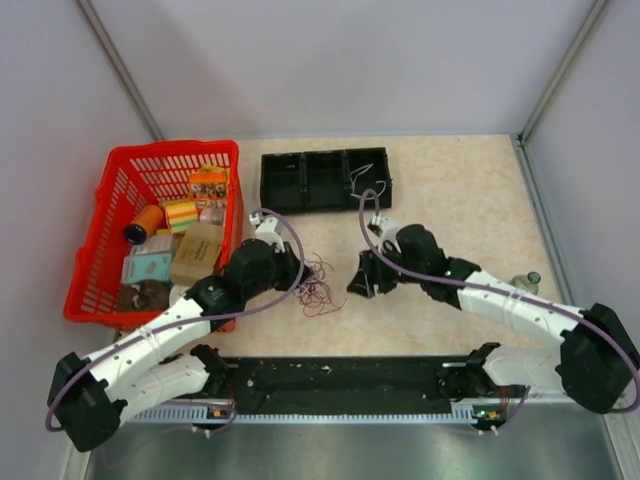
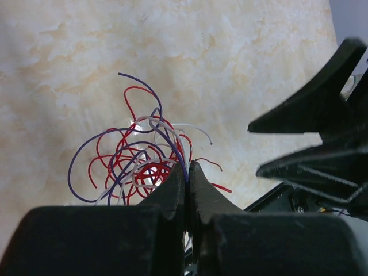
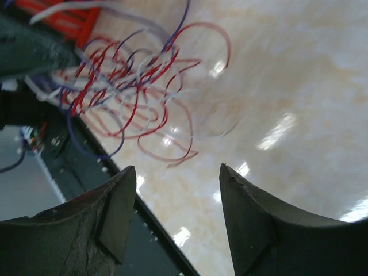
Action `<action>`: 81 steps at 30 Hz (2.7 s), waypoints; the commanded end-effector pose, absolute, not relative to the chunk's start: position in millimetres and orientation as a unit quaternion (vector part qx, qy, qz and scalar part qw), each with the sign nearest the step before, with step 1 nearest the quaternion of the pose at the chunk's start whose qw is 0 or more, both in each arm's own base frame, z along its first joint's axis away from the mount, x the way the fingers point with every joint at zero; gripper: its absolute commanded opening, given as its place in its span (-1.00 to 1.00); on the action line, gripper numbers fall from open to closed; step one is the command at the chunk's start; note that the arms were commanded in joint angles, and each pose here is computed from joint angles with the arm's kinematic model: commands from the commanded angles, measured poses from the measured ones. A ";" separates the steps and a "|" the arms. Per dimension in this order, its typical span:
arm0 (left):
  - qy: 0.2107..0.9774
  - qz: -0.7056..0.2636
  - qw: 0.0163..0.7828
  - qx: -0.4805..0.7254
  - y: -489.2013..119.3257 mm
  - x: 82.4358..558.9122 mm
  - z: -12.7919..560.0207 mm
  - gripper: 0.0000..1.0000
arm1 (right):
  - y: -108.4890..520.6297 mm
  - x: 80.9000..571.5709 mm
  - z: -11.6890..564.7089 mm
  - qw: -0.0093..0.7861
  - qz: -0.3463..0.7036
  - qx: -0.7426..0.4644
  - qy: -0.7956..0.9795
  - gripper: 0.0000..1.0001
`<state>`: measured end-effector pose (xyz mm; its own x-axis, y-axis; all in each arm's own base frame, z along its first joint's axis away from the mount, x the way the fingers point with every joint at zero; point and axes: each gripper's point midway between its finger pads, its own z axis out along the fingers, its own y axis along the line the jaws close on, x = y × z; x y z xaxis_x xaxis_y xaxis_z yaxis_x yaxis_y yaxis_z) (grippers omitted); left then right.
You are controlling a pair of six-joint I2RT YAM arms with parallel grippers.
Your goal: Untangle the cables
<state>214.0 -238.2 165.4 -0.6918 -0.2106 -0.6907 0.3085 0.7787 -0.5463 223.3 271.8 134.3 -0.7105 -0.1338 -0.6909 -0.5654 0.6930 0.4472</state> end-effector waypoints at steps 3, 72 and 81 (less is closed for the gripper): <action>0.821 -0.432 0.373 0.018 -248.9 206.7 186.3 -0.90 | 317.1 181.6 176.2 0.350 0.479 -0.242 0.767 0.19; 0.877 -0.344 0.333 0.038 -227.3 192.3 126.2 -0.01 | 389.5 195.2 140.1 0.172 0.590 0.061 0.787 -1.00; 0.917 -0.229 0.323 -0.042 -196.0 210.0 93.9 0.18 | 363.2 183.3 161.3 0.217 0.591 0.033 0.776 -1.00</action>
<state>192.1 -217.6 101.7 -0.8192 -0.1590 -0.5511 0.1972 0.8242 -0.5309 187.3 361.2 112.2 -0.9252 0.3117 -0.2163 -0.0769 0.4041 0.9115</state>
